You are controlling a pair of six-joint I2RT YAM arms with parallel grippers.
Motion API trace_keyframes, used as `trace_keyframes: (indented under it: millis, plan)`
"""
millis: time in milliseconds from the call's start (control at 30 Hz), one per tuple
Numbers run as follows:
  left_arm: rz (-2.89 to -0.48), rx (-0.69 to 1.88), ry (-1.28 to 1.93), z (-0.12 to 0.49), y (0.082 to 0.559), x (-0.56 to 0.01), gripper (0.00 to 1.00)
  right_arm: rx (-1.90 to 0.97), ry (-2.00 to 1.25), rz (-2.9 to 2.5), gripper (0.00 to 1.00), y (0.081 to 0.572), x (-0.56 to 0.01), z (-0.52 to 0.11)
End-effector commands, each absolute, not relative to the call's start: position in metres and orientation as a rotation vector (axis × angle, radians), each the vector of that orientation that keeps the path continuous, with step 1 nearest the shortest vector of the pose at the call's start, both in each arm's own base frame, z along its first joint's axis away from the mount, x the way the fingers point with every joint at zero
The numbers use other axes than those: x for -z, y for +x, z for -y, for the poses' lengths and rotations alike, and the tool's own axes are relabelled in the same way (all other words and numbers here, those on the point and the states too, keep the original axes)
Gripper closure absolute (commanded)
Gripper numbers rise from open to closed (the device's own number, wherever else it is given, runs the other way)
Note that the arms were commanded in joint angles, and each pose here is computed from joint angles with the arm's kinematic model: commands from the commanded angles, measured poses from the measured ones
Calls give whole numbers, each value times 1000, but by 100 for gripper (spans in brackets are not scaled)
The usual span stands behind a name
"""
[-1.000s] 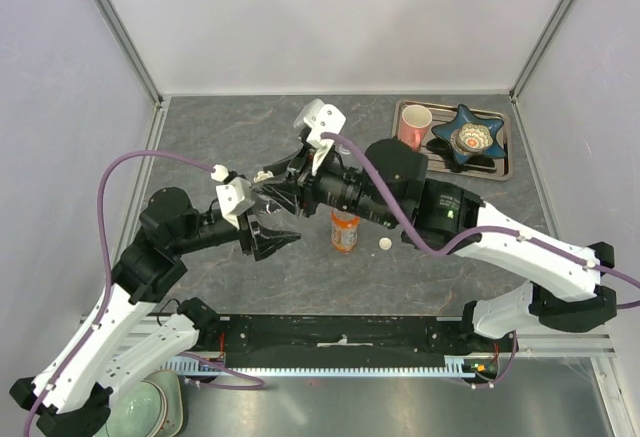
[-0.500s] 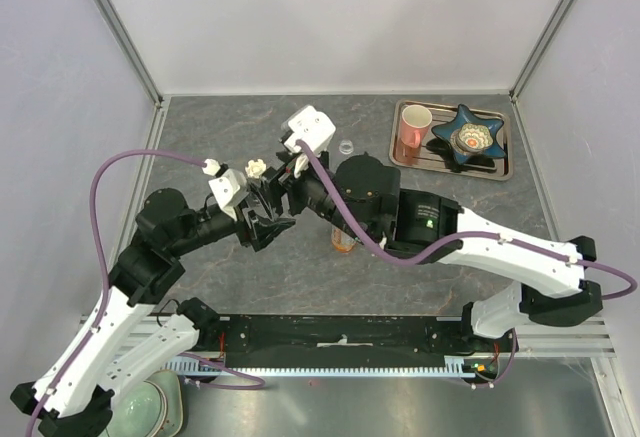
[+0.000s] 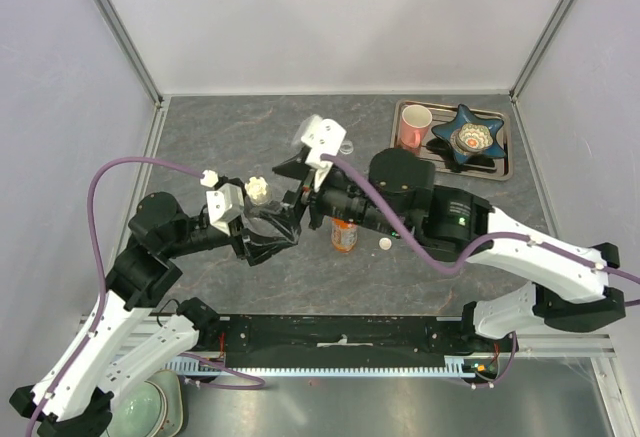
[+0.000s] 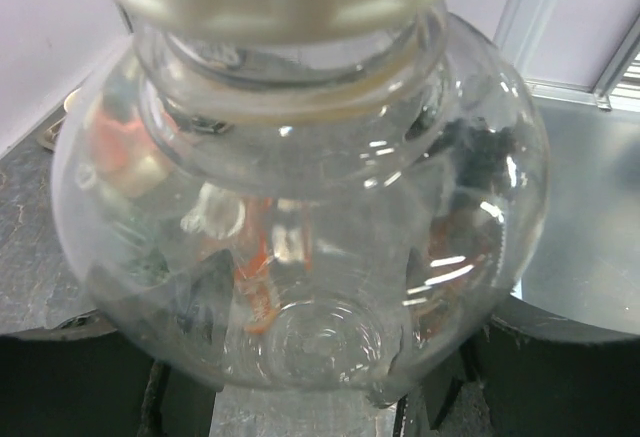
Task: Screw on the bottle caps
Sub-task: Screw the bottle cap onto the plastic bottle, then place the plastic bottle at the center of the board.
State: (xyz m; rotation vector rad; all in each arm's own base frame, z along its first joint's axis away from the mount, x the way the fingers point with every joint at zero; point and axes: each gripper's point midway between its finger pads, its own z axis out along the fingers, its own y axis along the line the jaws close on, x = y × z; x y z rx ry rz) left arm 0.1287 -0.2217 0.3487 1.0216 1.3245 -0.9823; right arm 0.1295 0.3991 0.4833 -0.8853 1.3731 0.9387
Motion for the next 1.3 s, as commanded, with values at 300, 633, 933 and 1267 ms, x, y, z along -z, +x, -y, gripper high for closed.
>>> trace_keyframes:
  millis: [300,633,933,1267]
  plan:
    - [-1256,1033,1073,224,115,-357,53,-1013,-1034,-1347,39,117,-474,-427]
    - [-1254,1009,1055,220,114,-356,52,-976,-1025,-1340,83,128,-475,-420]
    - [-1226,783,1002,186,114,-375,1,-839,-1015,-1391,97,162,-458,-440]
    - [-1394,329,683,104,151,-358,1,-865,-999,-1396,100,186,-460,-468]
